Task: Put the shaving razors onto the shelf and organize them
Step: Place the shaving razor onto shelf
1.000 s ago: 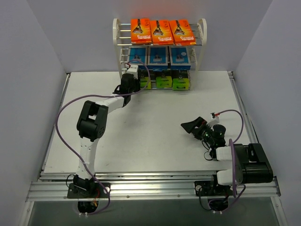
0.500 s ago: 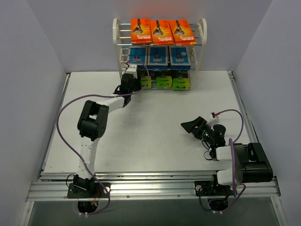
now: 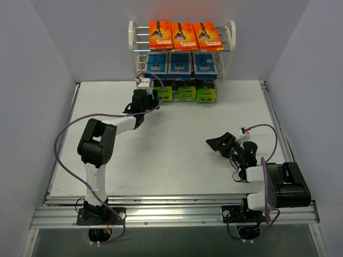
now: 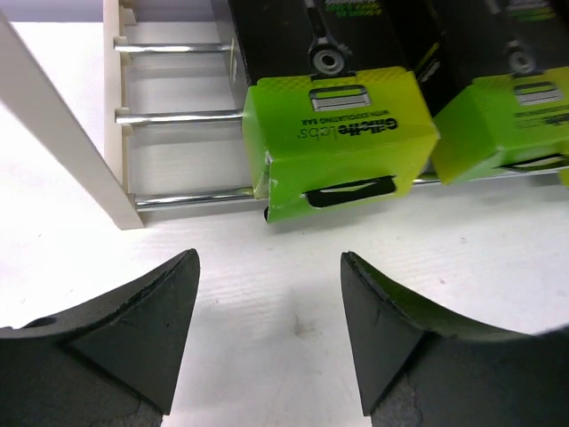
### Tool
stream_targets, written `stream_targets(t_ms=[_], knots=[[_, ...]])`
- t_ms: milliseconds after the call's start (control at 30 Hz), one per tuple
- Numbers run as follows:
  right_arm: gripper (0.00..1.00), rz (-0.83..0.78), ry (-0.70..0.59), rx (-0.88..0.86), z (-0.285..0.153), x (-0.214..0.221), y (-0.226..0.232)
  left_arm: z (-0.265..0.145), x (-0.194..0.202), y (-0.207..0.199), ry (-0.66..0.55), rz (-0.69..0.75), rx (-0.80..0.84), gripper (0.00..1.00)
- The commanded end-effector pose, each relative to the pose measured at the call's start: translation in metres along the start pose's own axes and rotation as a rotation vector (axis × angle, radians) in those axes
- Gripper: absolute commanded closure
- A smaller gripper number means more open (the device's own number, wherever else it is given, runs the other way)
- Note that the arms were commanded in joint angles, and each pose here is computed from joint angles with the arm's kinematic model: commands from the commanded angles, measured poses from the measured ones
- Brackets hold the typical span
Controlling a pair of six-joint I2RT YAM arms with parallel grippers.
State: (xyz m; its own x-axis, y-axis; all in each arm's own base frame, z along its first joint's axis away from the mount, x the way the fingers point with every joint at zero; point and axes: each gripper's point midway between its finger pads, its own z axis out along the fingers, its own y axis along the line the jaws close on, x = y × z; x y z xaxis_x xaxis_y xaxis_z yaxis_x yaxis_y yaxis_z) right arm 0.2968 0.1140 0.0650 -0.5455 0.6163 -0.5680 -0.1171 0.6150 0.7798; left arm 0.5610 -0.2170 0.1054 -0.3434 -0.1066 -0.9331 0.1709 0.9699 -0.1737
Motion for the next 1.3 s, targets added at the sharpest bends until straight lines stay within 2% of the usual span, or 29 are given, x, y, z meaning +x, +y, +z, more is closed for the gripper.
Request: stream_targets(t_ms=[0, 167, 200, 267, 367, 400, 467, 500, 667, 800, 900, 933, 967, 1033, 1067, 1133, 1233, 1267], knots=[[0.0, -0.046, -0.036, -0.053, 0.001, -0.012, 0.012, -0.033, -0.061, -0.02, -0.134, -0.067, 0.073, 0.26], [0.0, -0.026, -0.007, -0.081, 0.007, -0.006, 0.011, -0.072, -0.057, -0.031, -0.09, -0.1, 0.096, 0.23], [0.0, -0.023, -0.005, -0.088, 0.007, -0.005, 0.012, -0.087, -0.073, -0.036, -0.118, -0.122, 0.106, 0.23], [0.0, -0.018, 0.003, -0.089, 0.008, -0.003, 0.011, -0.105, -0.063, -0.037, -0.086, -0.134, 0.108, 0.23], [0.0, -0.027, 0.007, -0.073, 0.01, -0.001, 0.009, -0.143, -0.074, -0.048, -0.071, -0.163, 0.131, 0.21], [0.0, -0.037, 0.012, -0.073, 0.011, 0.0, 0.011, -0.162, -0.091, -0.055, -0.1, -0.167, 0.144, 0.2], [0.0, -0.063, 0.018, -0.035, 0.013, 0.002, 0.007, -0.183, -0.088, -0.055, -0.06, -0.148, 0.142, 0.18], [0.0, -0.082, 0.024, -0.036, 0.016, 0.003, 0.011, -0.202, -0.103, -0.056, -0.083, -0.137, 0.159, 0.17], [0.0, -0.126, 0.051, 0.027, 0.017, 0.001, 0.021, -0.258, -0.099, -0.047, 0.032, -0.055, 0.165, 0.12], [0.0, -0.175, 0.022, 0.087, 0.016, -0.024, 0.04, -0.295, -0.125, -0.026, -0.004, 0.075, 0.111, 0.09], [0.0, -0.221, 0.015, 0.119, 0.01, -0.051, 0.066, -0.301, -0.125, 0.0, -0.011, 0.153, 0.005, 0.03], [0.0, -0.238, 0.056, 0.165, 0.003, -0.05, 0.064, -0.3, -0.115, 0.005, 0.002, 0.167, -0.012, 0.02], [0.0, -0.269, 0.027, 0.151, 0.003, -0.072, 0.086, -0.299, -0.108, 0.009, 0.005, 0.171, -0.025, 0.06], [0.0, -0.282, 0.074, 0.228, -0.006, -0.078, 0.087, -0.297, -0.09, 0.011, 0.0, 0.159, -0.012, 0.06], [0.0, -0.335, 0.025, 0.231, -0.008, -0.105, 0.106, -0.296, -0.082, 0.009, 0.005, 0.163, 0.01, 0.06], [0.0, -0.361, 0.079, 0.31, -0.019, -0.108, 0.103, -0.297, -0.079, 0.007, -0.004, 0.173, 0.023, 0.06], [0.0, -0.418, 0.048, 0.424, -0.031, -0.134, 0.108, -0.291, -0.064, 0.003, -0.022, 0.137, 0.003, 0.06], [0.0, -0.416, 0.035, 0.459, -0.035, -0.138, 0.105, -0.286, -0.042, 0.004, 0.008, 0.141, 0.006, 0.06]])
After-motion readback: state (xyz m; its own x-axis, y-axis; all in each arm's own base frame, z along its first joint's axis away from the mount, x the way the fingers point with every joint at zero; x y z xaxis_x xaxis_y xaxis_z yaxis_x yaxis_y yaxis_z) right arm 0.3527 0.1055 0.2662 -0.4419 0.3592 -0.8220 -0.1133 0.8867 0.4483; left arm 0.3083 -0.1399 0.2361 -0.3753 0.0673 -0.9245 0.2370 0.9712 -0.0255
